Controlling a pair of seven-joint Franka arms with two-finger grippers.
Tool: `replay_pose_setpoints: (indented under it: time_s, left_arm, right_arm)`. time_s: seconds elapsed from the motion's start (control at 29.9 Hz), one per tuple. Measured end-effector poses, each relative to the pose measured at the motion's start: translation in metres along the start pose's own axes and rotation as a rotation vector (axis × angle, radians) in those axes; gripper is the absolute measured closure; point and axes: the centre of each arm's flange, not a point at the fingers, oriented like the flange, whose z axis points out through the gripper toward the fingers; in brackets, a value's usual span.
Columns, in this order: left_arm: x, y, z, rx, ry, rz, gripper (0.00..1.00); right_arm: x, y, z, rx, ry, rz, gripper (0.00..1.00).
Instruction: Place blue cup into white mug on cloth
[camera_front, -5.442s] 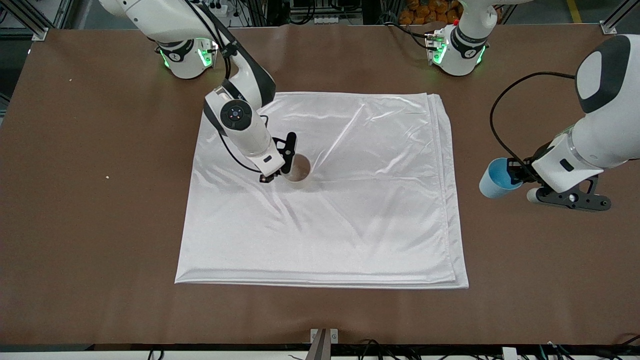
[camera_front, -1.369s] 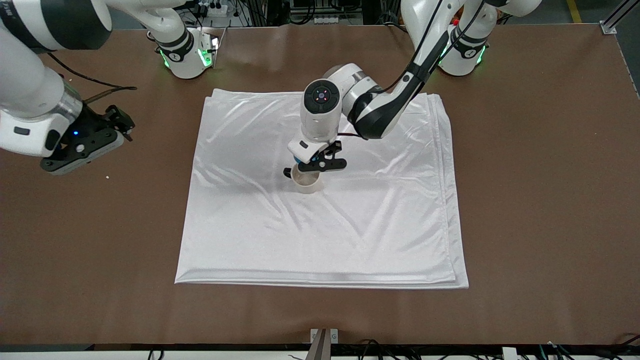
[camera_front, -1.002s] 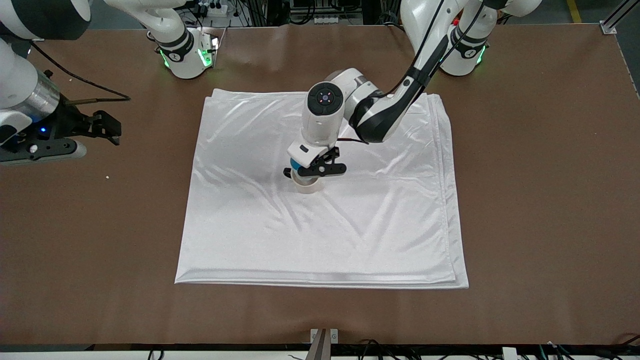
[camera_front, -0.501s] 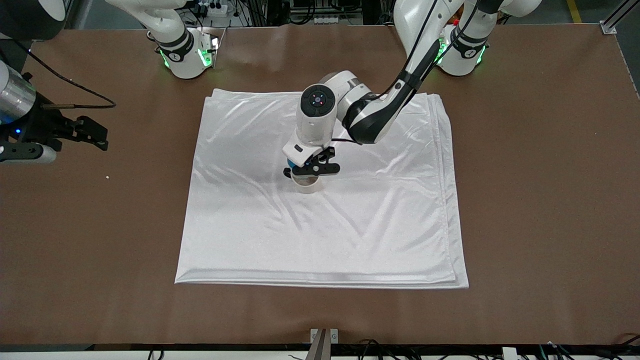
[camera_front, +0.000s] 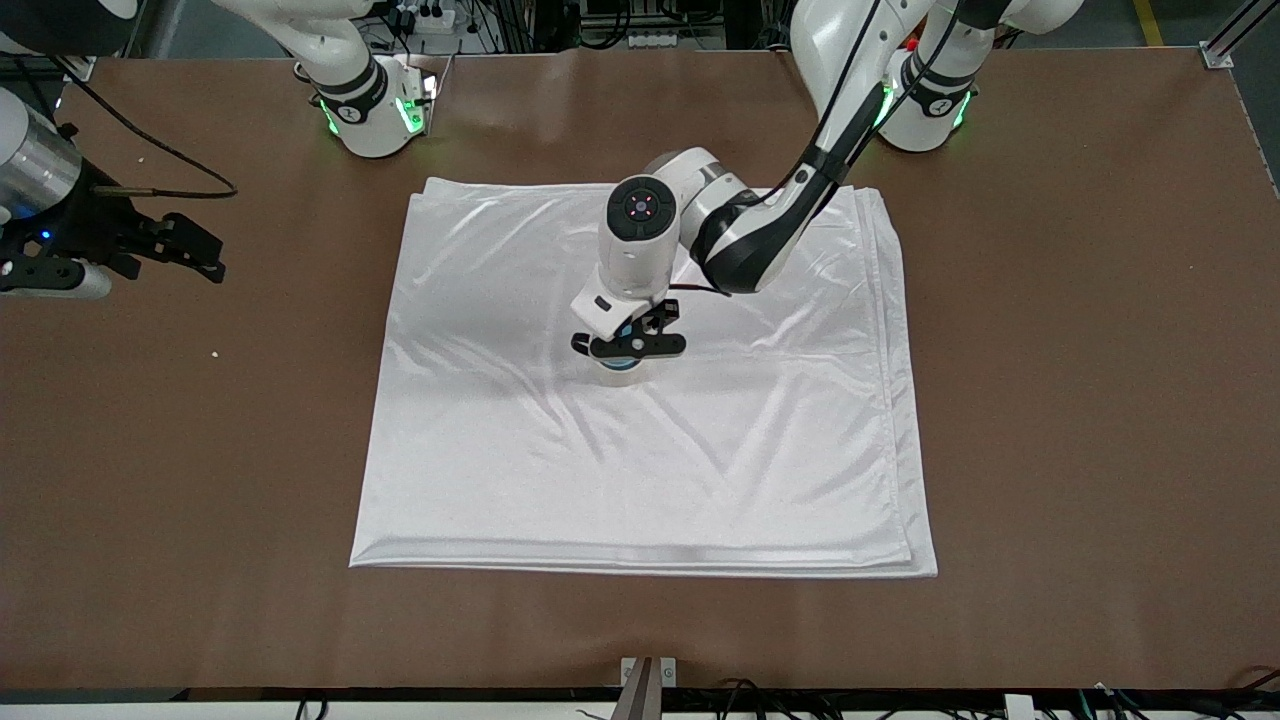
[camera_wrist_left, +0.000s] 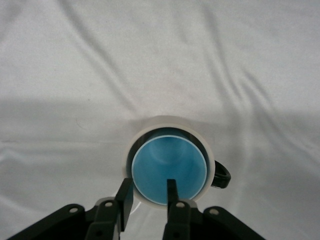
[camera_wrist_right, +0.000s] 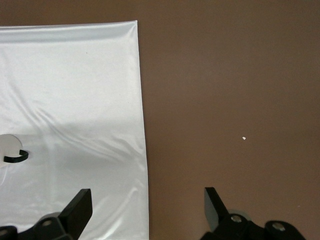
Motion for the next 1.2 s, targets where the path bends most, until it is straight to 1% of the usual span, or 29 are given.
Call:
replay_pose_setpoints:
  time_s: [0.23, 0.27, 0.47, 0.5, 0.67, 0.77, 0.97, 1.2]
  left_arm:
    - [0.013, -0.005, -0.014, -0.012, 0.014, -0.015, 0.35]
    - [0.016, -0.007, -0.019, -0.016, 0.019, -0.021, 0.26]
    - [0.046, -0.032, -0.069, -0.032, 0.053, -0.072, 0.01]
    - [0.052, -0.039, -0.079, -0.028, 0.059, -0.08, 0.0]
    - [0.087, -0.089, -0.133, 0.003, 0.116, -0.081, 0.0]
    - [0.109, -0.128, -0.165, 0.017, 0.133, -0.085, 0.0]
    - [0.138, -0.201, -0.219, 0.04, 0.146, -0.102, 0.0]
    - [0.154, -0.277, -0.264, 0.075, 0.134, -0.073, 0.0]
  right_arm:
    - [0.0, 0.002, 0.003, -0.001, -0.006, 0.035, 0.0]
    - [0.0, 0.002, 0.003, -0.001, -0.006, 0.036, 0.0]
    - [0.0, 0.005, 0.006, -0.002, -0.012, 0.049, 0.0]
    - [0.0, 0.006, 0.006, -0.002, -0.013, 0.052, 0.0]
    - [0.002, 0.015, 0.009, -0.002, -0.018, 0.071, 0.0]
    - [0.004, 0.021, 0.012, -0.001, -0.024, 0.082, 0.0]
    - [0.007, 0.035, 0.018, 0.0, -0.034, 0.107, 0.0]
    - [0.009, 0.052, 0.02, 0.002, -0.037, 0.131, 0.0]
